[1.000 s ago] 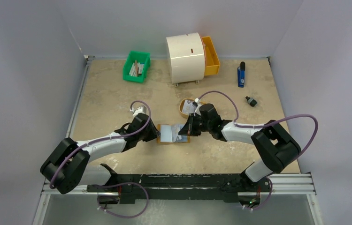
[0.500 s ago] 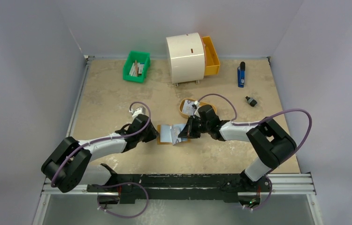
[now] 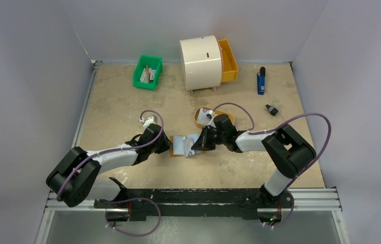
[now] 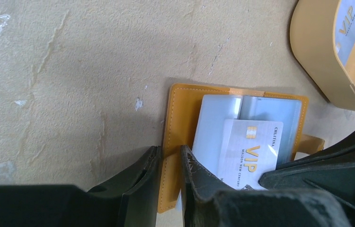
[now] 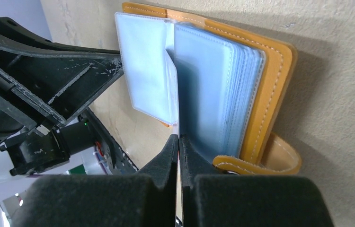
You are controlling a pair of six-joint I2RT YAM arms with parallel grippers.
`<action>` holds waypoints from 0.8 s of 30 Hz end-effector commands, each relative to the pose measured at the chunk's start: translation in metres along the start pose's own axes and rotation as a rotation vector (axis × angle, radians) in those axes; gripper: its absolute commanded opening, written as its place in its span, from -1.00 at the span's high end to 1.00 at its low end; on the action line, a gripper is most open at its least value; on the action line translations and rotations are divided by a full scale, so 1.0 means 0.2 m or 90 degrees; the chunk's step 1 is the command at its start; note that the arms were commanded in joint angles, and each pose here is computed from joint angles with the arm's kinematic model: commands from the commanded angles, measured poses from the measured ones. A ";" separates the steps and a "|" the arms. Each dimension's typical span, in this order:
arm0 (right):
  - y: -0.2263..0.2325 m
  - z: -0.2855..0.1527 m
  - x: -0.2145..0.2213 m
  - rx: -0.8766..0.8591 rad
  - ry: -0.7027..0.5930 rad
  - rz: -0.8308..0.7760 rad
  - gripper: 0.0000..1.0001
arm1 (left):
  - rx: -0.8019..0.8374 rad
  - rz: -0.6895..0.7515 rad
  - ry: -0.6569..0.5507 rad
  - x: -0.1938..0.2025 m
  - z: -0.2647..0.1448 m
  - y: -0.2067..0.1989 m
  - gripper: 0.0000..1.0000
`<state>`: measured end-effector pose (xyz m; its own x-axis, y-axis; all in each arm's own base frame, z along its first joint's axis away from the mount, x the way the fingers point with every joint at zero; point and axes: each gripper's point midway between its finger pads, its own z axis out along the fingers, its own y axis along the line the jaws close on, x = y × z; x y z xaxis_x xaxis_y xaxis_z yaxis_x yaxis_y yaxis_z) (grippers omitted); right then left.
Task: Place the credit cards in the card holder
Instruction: Insert the credit card into the card holder.
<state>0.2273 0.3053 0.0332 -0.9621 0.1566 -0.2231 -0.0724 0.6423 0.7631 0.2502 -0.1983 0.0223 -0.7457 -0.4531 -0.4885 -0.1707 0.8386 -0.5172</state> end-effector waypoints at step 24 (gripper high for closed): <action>0.01 0.09 -0.12 -0.024 -0.068 0.026 1.00 | -0.041 0.008 0.029 0.10 0.02 0.12 0.63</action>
<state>0.2432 0.3162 0.0341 -0.9482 0.2166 -0.2322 -0.0580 0.6007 0.7974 0.2547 -0.2007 0.0218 -0.7355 -0.4625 -0.4951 -0.1673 0.8321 -0.5288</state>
